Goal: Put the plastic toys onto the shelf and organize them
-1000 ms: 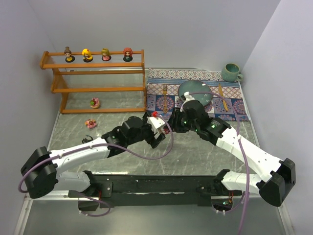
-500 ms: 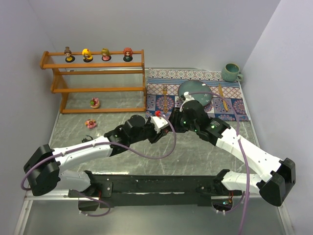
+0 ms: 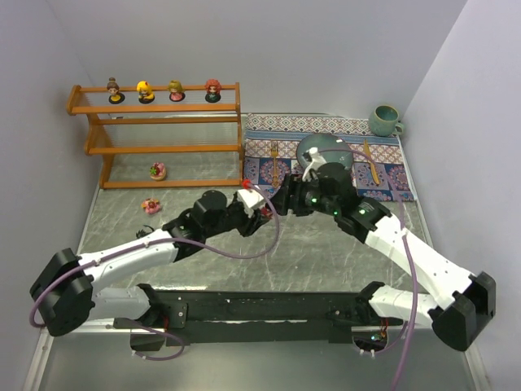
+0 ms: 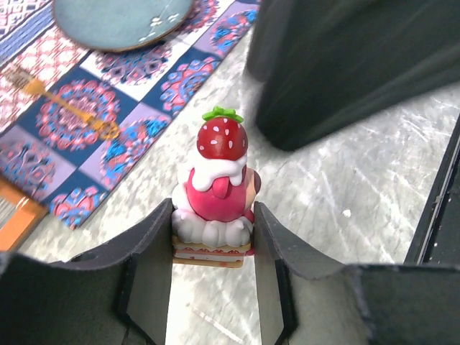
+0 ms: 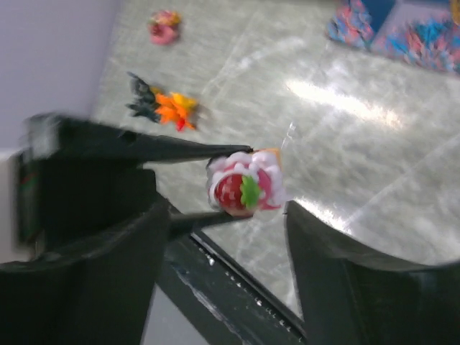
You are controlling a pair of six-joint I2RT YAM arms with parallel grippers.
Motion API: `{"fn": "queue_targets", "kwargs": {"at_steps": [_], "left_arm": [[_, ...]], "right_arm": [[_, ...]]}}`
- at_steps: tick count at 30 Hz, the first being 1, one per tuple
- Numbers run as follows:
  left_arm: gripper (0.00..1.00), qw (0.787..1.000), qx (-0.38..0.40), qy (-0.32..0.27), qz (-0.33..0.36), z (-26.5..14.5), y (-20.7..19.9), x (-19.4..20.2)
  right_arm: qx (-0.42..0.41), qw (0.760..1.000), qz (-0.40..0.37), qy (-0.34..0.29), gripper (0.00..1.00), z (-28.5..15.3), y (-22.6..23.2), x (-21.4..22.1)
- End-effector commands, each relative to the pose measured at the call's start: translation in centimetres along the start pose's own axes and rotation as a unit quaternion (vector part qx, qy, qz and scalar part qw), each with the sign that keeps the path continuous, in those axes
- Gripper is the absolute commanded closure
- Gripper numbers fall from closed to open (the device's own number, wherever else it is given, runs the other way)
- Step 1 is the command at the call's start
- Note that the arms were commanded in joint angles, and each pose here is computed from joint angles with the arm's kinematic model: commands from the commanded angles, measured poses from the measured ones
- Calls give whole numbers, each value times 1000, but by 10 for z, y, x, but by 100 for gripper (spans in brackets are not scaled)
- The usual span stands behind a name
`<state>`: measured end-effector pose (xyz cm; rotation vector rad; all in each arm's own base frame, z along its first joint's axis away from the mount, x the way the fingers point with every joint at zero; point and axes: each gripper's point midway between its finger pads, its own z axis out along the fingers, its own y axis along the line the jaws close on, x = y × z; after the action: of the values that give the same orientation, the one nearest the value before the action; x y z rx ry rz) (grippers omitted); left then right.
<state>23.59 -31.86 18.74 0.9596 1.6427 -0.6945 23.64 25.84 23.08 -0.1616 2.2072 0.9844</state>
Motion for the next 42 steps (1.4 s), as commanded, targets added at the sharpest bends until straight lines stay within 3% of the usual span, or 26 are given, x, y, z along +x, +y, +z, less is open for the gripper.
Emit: {"fn": "queue_targets", "kwargs": {"at_steps": [1, 2, 3, 8, 14, 27, 42], "left_arm": [[99, 998, 26, -61, -14, -18, 3, -33], [99, 997, 32, -62, -33, -21, 2, -35], [99, 996, 43, -66, -36, -26, 3, -38], [99, 993, 83, -76, -45, -43, 3, -50], [99, 986, 141, -77, -35, -58, -7, -65], [99, 968, 220, -115, -45, -64, -31, -95], [99, 962, 239, -123, -55, -58, -34, -100]], "right_arm": [[-128, 986, -93, -44, 13, -23, 29, -19], [-148, 980, -116, -64, 11, -29, 34, -25], [-157, 977, -131, -61, 1, -28, 31, -16], [-235, 941, -226, -85, 0, -35, 35, 2], [-276, 923, -262, -59, 0, -24, 27, 25], [-332, 896, -289, -55, 12, -15, 44, 15], [-382, 877, -286, -58, 29, -19, 70, 17]]}}
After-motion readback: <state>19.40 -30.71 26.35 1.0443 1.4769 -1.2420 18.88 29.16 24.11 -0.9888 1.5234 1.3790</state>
